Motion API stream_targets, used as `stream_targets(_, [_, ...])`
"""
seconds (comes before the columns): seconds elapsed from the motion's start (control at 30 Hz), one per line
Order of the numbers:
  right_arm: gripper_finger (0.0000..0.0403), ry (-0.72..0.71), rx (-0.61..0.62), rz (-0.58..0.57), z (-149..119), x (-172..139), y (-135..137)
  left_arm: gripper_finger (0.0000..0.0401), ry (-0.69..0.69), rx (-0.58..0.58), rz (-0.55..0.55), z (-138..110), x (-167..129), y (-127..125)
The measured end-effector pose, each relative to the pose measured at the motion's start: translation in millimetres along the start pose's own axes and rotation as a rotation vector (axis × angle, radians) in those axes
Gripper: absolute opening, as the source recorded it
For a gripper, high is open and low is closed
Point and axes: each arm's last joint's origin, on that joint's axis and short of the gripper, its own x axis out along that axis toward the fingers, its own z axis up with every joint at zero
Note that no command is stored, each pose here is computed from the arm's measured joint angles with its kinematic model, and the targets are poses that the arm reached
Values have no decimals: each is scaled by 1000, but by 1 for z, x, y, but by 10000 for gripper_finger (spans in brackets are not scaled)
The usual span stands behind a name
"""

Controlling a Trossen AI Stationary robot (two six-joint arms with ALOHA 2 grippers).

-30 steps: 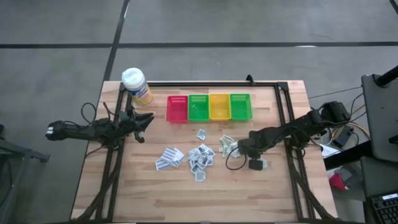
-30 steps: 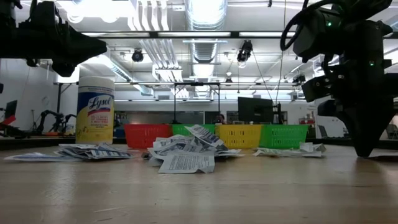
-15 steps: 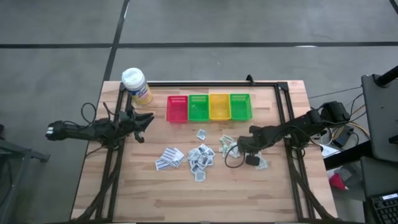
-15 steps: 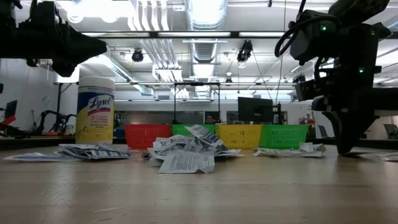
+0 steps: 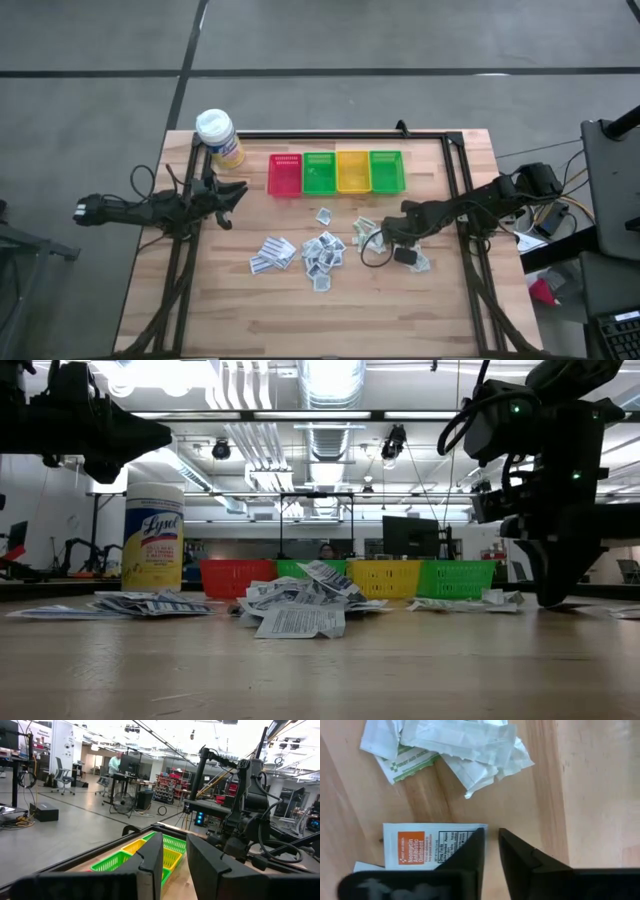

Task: Pick & Place First Aid Supplies
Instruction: Put the ointment pack into the red bin

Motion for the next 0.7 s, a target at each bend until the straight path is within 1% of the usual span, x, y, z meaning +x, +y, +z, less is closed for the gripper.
stream_targets(0.17, [116, 1, 0, -5, 0, 0, 0, 83, 0, 0, 0, 0, 0, 0])
stream_targets(0.3, [140, 4, 0, 2, 0, -1, 0, 83, 0, 0, -5, 0, 0, 0])
stream_targets(0.43, [150, 14, 1, 36, 1, -2, 2, 83, 1, 0, -6, 0, 0, 0])
stream_targets(0.7, [150, -17, 10, 26, 11, -10, 2, 83, 1, 0, -5, 0, 0, 0])
